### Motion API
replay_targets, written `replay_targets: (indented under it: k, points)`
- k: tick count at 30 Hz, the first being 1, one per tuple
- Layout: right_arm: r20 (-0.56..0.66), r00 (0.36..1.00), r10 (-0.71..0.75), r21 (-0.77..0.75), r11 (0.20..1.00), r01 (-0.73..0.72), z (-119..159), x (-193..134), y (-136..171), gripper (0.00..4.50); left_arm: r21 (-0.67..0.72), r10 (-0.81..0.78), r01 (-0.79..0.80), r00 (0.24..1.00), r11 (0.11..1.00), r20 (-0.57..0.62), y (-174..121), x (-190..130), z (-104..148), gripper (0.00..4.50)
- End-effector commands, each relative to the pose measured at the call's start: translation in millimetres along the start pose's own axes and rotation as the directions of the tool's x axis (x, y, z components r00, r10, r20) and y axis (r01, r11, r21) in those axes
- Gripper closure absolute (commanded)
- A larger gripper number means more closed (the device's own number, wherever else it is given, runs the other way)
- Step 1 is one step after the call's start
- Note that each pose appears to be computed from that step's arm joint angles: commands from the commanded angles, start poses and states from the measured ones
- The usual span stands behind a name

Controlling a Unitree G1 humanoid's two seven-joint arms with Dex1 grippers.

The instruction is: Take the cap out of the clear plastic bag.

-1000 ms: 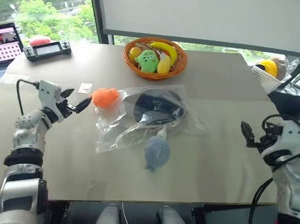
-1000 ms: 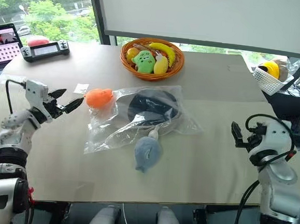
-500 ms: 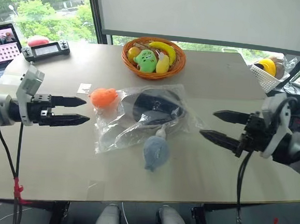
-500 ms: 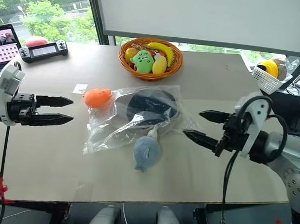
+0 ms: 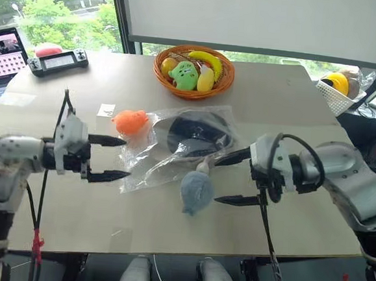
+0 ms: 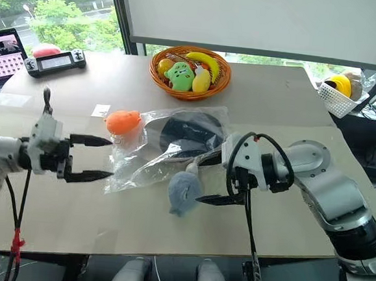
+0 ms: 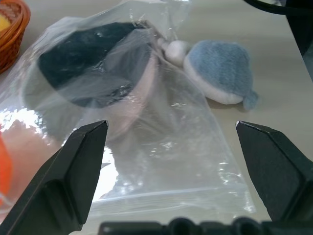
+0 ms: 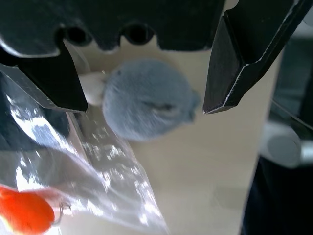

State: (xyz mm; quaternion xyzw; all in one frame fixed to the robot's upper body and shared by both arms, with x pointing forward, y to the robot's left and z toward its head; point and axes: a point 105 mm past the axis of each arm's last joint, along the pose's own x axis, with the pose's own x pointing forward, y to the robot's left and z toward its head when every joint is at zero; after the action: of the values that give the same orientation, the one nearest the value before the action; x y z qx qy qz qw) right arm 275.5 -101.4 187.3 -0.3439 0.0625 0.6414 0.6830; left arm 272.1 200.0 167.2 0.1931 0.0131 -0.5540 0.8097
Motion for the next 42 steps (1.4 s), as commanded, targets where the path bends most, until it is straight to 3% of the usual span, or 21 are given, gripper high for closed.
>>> replay_targets:
  k: [1, 6, 8, 17, 24, 32, 36, 42]
  points:
    - [-0.011, 1.0, -0.017, -0.086, 0.996, 0.016, 1, 5, -9, 0.02, 0.089, 0.05, -0.057, 0.996, 0.994, 0.076, -13, 1, 11, 0.0]
    - [-0.056, 0.998, -0.033, -0.171, 0.985, 0.023, -4, 13, -17, 0.02, 0.05, 0.056, -0.063, 0.992, 0.997, 0.117, -30, 6, 7, 0.0]
    - [-0.085, 0.996, -0.024, -0.268, 0.963, 0.0, -1, 18, -15, 0.02, 0.042, 0.05, -0.055, 0.991, 0.998, 0.127, -31, 9, 10, 0.0]
    - [-0.175, 0.984, 0.021, -0.606, 0.785, -0.124, 5, 42, 6, 0.02, 0.019, 0.029, -0.032, 0.99, 0.999, 0.138, -35, 19, 11, 0.0]
    - [-0.183, 0.983, 0.009, -0.697, 0.704, -0.136, 3, 63, 4, 0.02, 0.009, 0.013, -0.014, 0.991, 1.0, 0.136, -36, 27, 9, 0.0]
    - [-0.197, 0.98, 0.021, -0.675, 0.722, -0.151, -10, 71, 5, 0.02, 0.005, 0.02, -0.021, 0.991, 1.0, 0.13, -33, 30, 9, 0.0]
    - [-0.195, 0.98, 0.033, -0.663, 0.732, -0.157, -13, 72, 8, 1.01, 0.004, 0.021, -0.022, 0.991, 1.0, 0.129, -33, 31, 8, 0.0]
    - [-0.187, 0.982, 0.037, -0.654, 0.741, -0.152, -12, 73, 11, 3.07, 0.005, 0.021, -0.022, 0.991, 1.0, 0.128, -33, 33, 8, 0.0]
